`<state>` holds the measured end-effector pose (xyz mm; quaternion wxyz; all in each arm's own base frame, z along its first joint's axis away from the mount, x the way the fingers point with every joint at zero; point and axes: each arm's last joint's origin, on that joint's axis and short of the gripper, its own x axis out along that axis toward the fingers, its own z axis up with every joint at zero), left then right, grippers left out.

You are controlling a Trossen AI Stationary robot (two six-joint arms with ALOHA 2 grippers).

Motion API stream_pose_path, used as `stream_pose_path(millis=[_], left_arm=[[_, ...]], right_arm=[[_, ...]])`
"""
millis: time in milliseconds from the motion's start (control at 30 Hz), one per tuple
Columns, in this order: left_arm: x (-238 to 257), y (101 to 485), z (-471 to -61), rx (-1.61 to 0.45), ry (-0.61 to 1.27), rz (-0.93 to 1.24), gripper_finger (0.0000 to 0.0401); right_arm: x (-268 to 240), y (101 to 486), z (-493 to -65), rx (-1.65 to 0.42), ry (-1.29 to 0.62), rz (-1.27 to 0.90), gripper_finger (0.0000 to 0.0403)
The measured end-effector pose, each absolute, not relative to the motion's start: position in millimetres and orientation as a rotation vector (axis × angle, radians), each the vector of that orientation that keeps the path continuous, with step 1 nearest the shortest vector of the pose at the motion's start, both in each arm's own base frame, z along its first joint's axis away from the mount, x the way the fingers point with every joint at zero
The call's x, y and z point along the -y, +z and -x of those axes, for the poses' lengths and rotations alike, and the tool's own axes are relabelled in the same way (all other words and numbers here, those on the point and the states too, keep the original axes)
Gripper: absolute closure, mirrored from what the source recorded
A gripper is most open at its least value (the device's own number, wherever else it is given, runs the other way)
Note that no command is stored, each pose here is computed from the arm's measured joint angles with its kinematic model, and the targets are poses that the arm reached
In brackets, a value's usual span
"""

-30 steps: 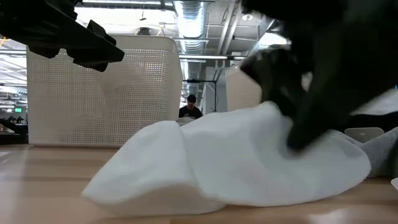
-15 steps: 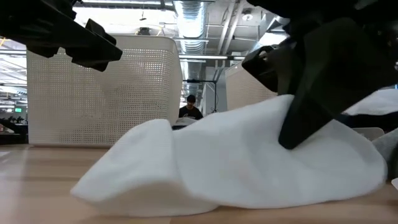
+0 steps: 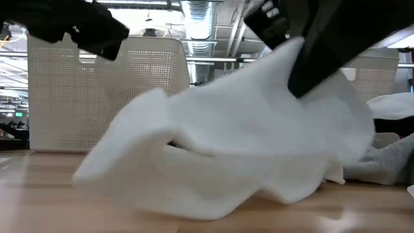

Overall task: Sort clothes
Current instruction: Put the white sock into the left white bin

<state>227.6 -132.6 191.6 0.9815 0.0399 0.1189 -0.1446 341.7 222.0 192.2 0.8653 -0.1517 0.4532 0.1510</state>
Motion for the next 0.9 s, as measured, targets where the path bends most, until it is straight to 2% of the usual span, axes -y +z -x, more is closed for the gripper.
stream_pose_path(millis=[500, 700, 900], left_arm=[[137.5, 206.8, -234.6, -0.182, -0.324, -0.163, 0.0222], [137.6, 207.8, -234.8, -0.171, -0.325, -0.167, 0.0199], [138.0, 211.6, -235.4, -0.133, -0.323, -0.152, 0.0157]], right_arm=[[-226.3, 228.4, -343.0, -0.937, 0.179, 0.482, 0.0402], [-225.7, 245.0, -347.9, -0.897, 0.137, 0.522, 0.0403], [-220.8, 260.5, -352.8, -0.88, 0.094, 0.552, 0.0403]])
